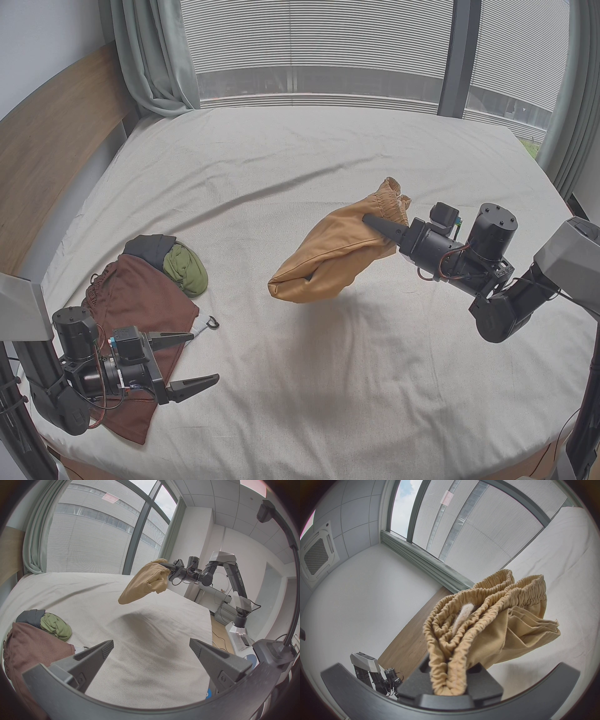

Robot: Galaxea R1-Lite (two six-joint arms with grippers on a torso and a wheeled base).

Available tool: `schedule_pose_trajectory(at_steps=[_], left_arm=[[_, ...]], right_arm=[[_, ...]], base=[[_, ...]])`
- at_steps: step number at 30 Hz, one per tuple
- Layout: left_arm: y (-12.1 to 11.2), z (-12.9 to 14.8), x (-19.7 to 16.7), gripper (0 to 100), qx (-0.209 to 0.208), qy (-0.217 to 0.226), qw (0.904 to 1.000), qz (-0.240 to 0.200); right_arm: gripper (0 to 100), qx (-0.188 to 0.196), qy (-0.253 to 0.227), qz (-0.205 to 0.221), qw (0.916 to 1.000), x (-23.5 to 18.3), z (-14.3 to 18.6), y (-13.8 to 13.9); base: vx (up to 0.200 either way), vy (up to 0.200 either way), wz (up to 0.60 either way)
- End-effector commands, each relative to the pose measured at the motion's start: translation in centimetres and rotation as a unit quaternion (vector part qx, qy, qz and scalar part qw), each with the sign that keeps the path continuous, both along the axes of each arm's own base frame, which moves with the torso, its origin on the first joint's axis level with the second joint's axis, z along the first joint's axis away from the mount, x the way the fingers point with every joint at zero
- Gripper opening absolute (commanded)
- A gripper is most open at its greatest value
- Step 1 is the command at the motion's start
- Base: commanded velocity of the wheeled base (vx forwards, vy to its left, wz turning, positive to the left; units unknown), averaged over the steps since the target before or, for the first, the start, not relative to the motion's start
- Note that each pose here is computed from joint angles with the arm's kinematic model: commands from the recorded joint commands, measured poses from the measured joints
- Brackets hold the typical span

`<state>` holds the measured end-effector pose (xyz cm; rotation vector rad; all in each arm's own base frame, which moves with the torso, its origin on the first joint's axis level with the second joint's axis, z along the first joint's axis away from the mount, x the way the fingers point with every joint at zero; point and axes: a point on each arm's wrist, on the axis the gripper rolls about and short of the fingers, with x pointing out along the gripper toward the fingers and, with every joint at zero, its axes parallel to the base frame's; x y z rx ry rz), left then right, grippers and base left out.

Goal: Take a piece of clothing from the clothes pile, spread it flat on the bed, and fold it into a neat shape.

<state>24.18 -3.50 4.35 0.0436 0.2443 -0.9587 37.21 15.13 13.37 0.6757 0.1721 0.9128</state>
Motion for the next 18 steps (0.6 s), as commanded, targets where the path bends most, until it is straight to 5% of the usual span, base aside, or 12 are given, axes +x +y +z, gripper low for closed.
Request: schedule_pose_trajectory(at_steps=[1,18], left_arm=[[0.1,-0.1,0.0,100,0.0,0.003,1.0,0.001],[0.1,-0.1,0.0,100,0.0,0.003,1.0,0.001]], right_arm=[[0,-0.002,0.006,-0.005,1.0,1.1,-0.6,0.0],[0,-0.005,0.011,-0.014,0.9998,4.5,1.3,0.4]], base=[[0.0,0.0,0.0],[0.0,0.0,0.0]])
